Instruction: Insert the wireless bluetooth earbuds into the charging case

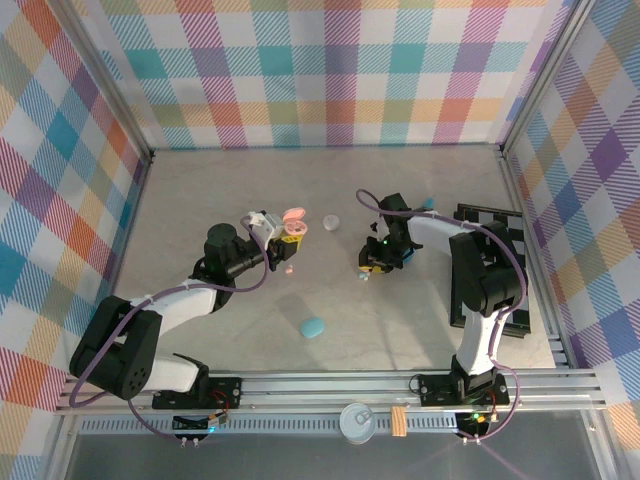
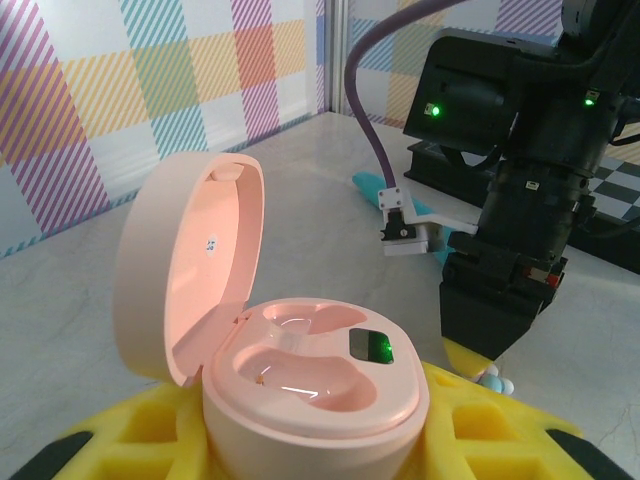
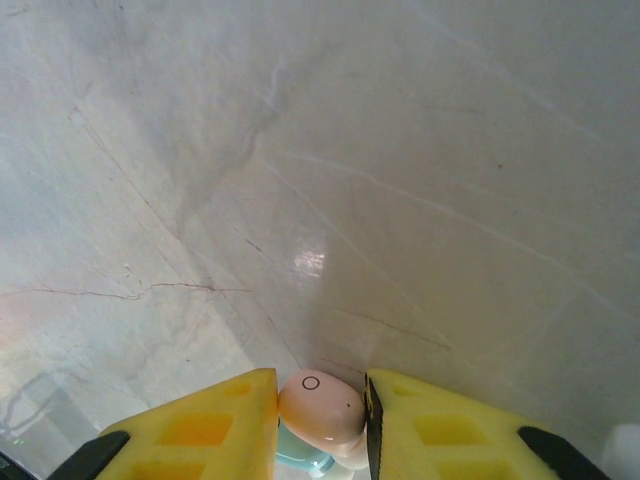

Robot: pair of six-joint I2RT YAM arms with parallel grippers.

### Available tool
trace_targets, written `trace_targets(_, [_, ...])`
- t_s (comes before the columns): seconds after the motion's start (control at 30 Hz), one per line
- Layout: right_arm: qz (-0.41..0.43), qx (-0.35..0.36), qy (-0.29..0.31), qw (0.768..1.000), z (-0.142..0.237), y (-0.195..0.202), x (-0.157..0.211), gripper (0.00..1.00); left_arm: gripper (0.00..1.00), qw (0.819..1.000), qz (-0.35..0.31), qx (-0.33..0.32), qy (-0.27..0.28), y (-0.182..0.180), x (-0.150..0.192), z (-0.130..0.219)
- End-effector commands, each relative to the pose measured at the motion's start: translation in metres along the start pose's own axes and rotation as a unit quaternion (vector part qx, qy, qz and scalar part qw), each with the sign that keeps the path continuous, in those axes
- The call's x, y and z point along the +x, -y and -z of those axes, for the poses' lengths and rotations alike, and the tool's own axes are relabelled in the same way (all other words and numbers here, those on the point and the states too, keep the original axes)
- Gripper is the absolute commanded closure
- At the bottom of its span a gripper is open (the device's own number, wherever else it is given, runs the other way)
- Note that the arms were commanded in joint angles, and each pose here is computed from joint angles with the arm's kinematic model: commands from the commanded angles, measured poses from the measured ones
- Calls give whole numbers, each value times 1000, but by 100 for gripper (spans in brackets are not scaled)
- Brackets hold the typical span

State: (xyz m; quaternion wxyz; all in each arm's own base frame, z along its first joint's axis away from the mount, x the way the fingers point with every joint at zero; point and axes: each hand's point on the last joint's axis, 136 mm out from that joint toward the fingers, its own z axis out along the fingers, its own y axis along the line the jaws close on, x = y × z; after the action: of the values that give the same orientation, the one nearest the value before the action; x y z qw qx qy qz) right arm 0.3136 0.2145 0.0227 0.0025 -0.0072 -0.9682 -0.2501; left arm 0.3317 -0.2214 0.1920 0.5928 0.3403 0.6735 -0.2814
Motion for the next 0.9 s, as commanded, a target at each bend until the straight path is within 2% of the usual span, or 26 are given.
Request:
trace_targets(0.0, [2,-22,-27,999,-1,-8,17,72,73,1000,-18,8,19,0,-15,-3])
trace_targets(0.27, [-16,12,-9,1000,2,3,12,77,73,1000,-19,10,22,0,-19,-4])
trace_targets(0.37, [-31,30,17,999,6,9,3,69,73,999,-20,11,23,1,-19,-5])
trace_targets(0.5, [-77,52,48,995,12,22,-8,69,73,999,-20,10,22,1,-20,-4])
trace_targets(0.67, [-104,11,45,993,8,12,-11,69,73,1000,-20,9,22,0,-20,-5])
trace_targets(0.87, [-94,-38,16,995,7,-3,11,64,73,1000,-22,10,20,0,-22,-5])
